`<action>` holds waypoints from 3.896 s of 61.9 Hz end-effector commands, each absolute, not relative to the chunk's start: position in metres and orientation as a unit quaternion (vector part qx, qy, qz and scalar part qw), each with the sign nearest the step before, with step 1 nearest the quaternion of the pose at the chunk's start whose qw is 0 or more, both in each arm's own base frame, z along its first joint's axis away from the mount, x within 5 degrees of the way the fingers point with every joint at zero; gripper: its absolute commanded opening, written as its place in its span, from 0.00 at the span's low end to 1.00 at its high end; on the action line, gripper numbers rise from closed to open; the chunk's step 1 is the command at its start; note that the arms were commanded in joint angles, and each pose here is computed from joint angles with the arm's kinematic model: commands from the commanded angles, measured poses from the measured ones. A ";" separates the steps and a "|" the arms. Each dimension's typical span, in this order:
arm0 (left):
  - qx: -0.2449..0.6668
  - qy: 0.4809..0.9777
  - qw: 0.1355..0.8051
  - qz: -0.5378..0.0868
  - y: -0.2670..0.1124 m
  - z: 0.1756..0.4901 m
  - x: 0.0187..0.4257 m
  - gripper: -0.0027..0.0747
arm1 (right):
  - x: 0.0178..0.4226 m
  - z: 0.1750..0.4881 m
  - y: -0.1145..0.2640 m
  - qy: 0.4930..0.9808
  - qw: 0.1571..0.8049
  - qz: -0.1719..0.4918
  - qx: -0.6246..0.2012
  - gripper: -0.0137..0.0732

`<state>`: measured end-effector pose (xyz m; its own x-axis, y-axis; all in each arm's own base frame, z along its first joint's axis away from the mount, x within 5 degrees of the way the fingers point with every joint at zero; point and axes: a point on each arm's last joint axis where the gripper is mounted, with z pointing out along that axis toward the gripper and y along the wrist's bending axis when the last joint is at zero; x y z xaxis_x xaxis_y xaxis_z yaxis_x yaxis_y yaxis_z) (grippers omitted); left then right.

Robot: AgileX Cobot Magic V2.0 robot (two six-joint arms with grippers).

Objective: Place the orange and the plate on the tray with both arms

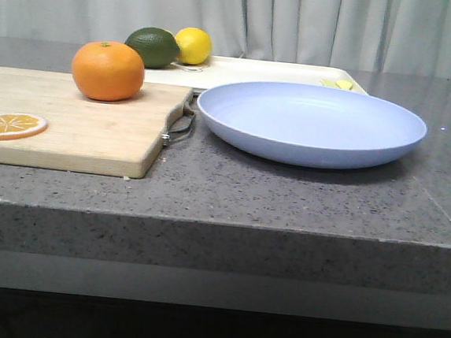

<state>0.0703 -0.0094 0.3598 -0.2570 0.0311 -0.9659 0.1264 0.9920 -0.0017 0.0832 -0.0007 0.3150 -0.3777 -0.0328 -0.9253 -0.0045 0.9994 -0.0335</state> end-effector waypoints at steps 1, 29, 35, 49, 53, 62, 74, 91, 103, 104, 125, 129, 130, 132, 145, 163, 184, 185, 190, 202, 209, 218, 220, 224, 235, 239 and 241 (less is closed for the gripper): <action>0.061 0.764 0.640 -0.057 -0.014 0.376 0.081 0.74 | 0.087 0.330 -0.002 0.806 0.592 -0.023 -0.013 0.87; 0.128 0.808 0.567 -0.097 -0.055 0.382 0.169 0.74 | 0.087 0.330 -0.002 0.805 0.592 -0.023 -0.013 0.87; 0.135 0.817 0.551 -0.099 -0.066 0.386 0.194 0.74 | 0.087 0.330 -0.002 0.805 0.592 -0.023 -0.013 0.87; 0.156 0.840 0.509 -0.103 -0.095 0.384 0.248 0.75 | 0.087 0.330 -0.002 0.805 0.592 -0.023 -0.013 0.87; 0.163 0.846 0.498 -0.104 -0.103 0.382 0.261 0.78 | 0.087 0.330 -0.002 0.805 0.592 -0.023 -0.013 0.87; 0.174 0.856 0.476 -0.103 -0.122 0.373 0.294 0.86 | 0.087 0.330 -0.002 0.805 0.592 -0.023 -0.013 0.87; 0.192 0.876 0.433 -0.094 -0.143 0.355 0.327 0.87 | 0.087 0.330 -0.002 0.804 0.594 -0.023 -0.013 0.87; 0.197 0.891 0.400 -0.088 -0.158 0.335 0.359 0.87 | 0.087 0.330 -0.002 0.803 0.595 -0.023 -0.013 0.87; 0.199 0.898 0.383 -0.084 -0.160 0.325 0.364 0.87 | 0.087 0.330 -0.002 0.803 0.595 -0.023 -0.013 0.87; 0.199 0.899 0.382 -0.084 -0.160 0.324 0.365 0.87 | 0.087 0.330 -0.002 0.803 0.595 -0.023 -0.013 0.87; 0.201 0.910 0.354 -0.079 -0.162 0.308 0.369 0.86 | 0.087 0.330 -0.002 0.803 0.595 -0.023 -0.013 0.87; 0.201 0.911 0.352 -0.078 -0.162 0.307 0.369 0.86 | 0.087 0.330 -0.002 0.803 0.595 -0.023 -0.013 0.87; 0.201 0.911 0.352 -0.078 -0.162 0.307 0.369 0.86 | 0.087 0.330 -0.002 0.803 0.595 -0.023 -0.013 0.87; 0.201 0.911 0.350 -0.078 -0.163 0.306 0.370 0.86 | 0.087 0.330 -0.002 0.803 0.595 -0.023 -0.013 0.87; 0.203 0.916 0.338 -0.076 -0.162 0.303 0.369 0.70 | 0.087 0.330 -0.002 0.803 0.595 -0.023 -0.013 0.87; 0.203 0.918 0.333 -0.076 -0.162 0.312 0.369 0.43 | 0.087 0.330 -0.002 0.803 0.595 -0.023 -0.013 0.87; 0.226 0.896 0.367 -0.102 -0.188 0.351 0.362 0.43 | 0.087 0.331 -0.002 0.800 0.600 -0.023 -0.013 0.87; 0.230 0.893 0.372 -0.105 -0.192 0.355 0.360 0.43 | 0.087 0.332 -0.002 0.799 0.600 -0.023 -0.013 0.87; 0.244 0.885 0.380 -0.113 -0.204 0.364 0.355 0.43 | 0.087 0.332 -0.002 0.797 0.603 -0.023 -0.013 0.87; 0.280 0.869 0.385 -0.132 -0.239 0.378 0.345 0.53 | 0.087 0.333 -0.002 0.796 0.605 -0.024 -0.012 0.87; 0.300 0.860 0.388 -0.142 -0.260 0.378 0.341 0.55 | 0.087 0.333 -0.002 0.796 0.605 -0.024 -0.012 0.87; 0.325 0.850 0.388 -0.145 -0.286 0.371 0.339 0.55 | 0.087 0.332 -0.002 0.796 0.605 -0.024 -0.012 0.87; 0.331 0.849 0.385 -0.145 -0.292 0.367 0.338 0.55 | 0.087 0.332 -0.002 0.796 0.605 -0.024 -0.012 0.87; 0.338 0.848 0.381 -0.146 -0.301 0.361 0.338 0.55 | 0.087 0.332 -0.002 0.796 0.605 -0.024 -0.012 0.87; 0.355 0.844 0.377 -0.141 -0.322 0.343 0.341 0.55 | 0.087 0.332 -0.002 0.796 0.605 -0.024 -0.012 0.87; 0.359 0.841 0.379 -0.144 -0.328 0.338 0.341 0.55 | 0.087 0.332 -0.002 0.796 0.605 -0.024 -0.012 0.87; 0.359 0.840 0.380 -0.145 -0.330 0.335 0.342 0.55 | 0.087 0.332 -0.002 0.796 0.605 -0.024 -0.012 0.87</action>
